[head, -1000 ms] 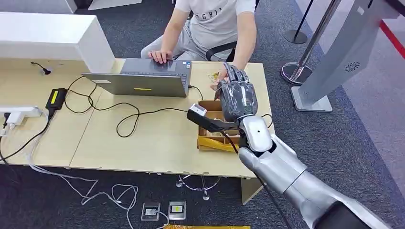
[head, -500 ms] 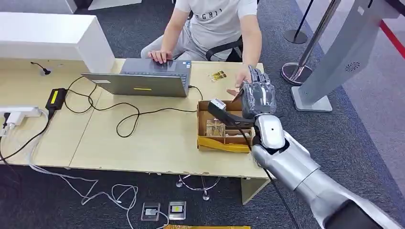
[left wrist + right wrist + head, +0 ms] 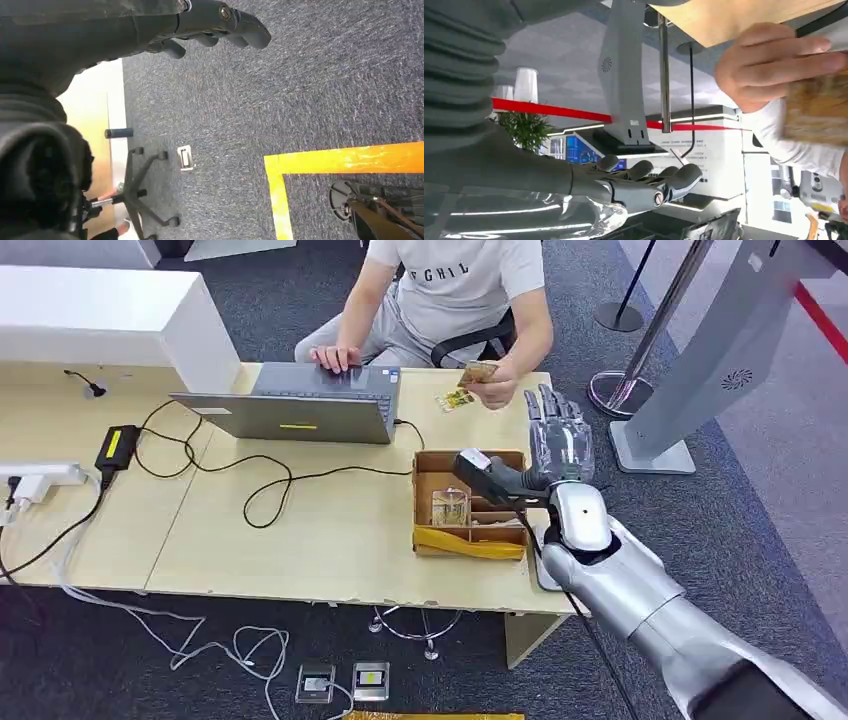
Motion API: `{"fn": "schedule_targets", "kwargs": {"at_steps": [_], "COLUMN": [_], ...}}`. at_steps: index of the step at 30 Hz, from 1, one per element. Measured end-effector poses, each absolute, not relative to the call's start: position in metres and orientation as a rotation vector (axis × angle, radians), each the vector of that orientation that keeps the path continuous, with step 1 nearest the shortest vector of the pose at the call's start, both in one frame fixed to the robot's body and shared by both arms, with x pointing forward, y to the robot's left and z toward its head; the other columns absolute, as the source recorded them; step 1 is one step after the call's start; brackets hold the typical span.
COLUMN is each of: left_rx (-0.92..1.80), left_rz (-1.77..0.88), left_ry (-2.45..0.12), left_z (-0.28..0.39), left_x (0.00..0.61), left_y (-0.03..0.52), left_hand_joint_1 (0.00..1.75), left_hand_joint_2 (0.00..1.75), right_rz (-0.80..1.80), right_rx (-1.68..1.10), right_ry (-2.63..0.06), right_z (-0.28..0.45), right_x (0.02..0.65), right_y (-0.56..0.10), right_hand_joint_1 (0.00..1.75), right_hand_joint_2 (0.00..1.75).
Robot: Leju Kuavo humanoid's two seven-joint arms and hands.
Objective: Pass the card to the sensor for recognition and then transmit it.
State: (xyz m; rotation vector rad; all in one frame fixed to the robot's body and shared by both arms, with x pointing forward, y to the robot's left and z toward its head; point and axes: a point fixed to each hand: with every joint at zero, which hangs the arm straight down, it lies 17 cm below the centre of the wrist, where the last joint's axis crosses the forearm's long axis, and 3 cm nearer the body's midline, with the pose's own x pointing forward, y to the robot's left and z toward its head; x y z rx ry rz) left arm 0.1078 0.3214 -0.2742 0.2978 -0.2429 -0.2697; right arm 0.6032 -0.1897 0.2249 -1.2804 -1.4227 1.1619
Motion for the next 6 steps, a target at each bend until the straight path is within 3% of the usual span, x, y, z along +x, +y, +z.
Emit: {"fn": "schedule_targets", "kwargs": {"at_steps": [6], "left_rx": [0.298], "left_rz": [-0.270], "left_ry": [-0.243], "left_z": [-0.2742], "left_x": [0.1078], "left_y": [0.3214], "left_hand_joint_1": [0.00], "left_hand_joint_2": [0.00], "right_rz": [1.160], "right_rx": [-1.292], "right_ry": [-1.421], "right_z": [0.2252], "right_x": [0.6031], "right_y": [-0.1919], "right_hand_joint_1": [0.00], "right_hand_joint_2": [0.00]}}
